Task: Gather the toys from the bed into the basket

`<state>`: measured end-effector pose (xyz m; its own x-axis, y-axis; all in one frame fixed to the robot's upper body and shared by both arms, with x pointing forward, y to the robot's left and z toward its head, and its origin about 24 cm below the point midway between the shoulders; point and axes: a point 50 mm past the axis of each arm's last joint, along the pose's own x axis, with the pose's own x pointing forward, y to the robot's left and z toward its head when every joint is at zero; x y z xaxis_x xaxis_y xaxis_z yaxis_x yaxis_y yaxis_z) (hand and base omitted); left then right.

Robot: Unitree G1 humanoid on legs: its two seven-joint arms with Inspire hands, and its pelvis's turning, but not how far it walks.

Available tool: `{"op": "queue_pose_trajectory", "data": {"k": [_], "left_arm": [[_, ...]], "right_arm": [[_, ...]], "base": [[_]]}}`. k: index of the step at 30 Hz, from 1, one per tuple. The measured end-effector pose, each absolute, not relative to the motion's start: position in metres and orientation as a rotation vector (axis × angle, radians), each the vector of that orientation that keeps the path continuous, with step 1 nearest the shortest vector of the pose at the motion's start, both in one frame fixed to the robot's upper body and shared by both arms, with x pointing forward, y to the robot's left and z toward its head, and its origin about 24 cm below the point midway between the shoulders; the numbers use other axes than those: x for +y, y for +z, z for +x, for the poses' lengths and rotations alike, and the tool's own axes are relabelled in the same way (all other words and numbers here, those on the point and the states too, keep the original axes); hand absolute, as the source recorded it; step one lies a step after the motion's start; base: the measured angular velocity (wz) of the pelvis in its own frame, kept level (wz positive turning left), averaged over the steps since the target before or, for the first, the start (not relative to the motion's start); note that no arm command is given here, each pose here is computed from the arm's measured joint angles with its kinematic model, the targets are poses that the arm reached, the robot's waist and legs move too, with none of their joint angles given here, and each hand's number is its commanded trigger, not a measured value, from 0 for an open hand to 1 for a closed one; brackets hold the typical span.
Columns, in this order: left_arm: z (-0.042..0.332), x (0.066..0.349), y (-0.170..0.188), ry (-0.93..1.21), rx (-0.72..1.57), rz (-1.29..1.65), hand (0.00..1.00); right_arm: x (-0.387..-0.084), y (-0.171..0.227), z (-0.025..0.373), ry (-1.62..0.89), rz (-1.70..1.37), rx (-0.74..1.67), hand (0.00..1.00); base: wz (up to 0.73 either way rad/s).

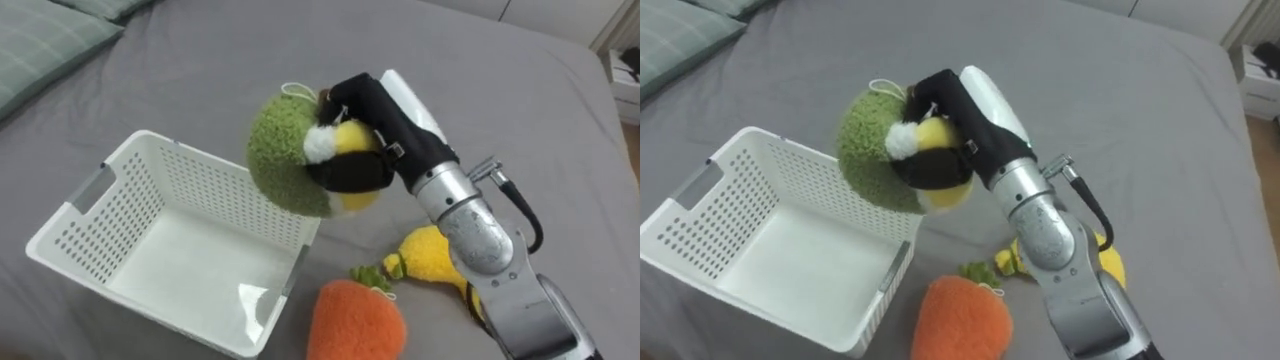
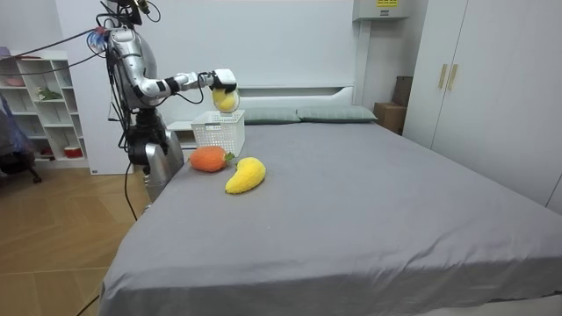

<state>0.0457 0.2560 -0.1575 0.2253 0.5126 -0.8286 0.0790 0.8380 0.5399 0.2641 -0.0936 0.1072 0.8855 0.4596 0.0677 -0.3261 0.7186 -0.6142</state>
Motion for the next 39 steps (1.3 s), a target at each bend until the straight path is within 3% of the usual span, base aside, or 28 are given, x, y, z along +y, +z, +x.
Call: {"op": "queue_pose_trajectory", "data": {"k": [16, 18, 22, 39], "left_arm": [[0.066, 0.247, -0.155, 0.253, 1.264, 0.579, 0.00], [0.067, 0.246, -0.155, 0.252, 1.263, 0.578, 0.00], [0.071, 0.245, -0.155, 0.247, 1.255, 0.582, 0.00], [0.077, 0.247, -0.153, 0.228, 1.247, 0.629, 0.00]], "right_arm": [[-0.061, 0.087, 0.261, 0.576, -0.631, -0.137, 1.00], [-0.060, 0.084, 0.262, 0.584, -0.635, -0.126, 0.89], [-0.055, 0.072, 0.266, 0.619, -0.671, -0.066, 0.00], [-0.056, 0.064, 0.267, 0.626, -0.730, -0.026, 0.00]], "base": [[0.04], [0.08], [0.09], [0.04]]}}
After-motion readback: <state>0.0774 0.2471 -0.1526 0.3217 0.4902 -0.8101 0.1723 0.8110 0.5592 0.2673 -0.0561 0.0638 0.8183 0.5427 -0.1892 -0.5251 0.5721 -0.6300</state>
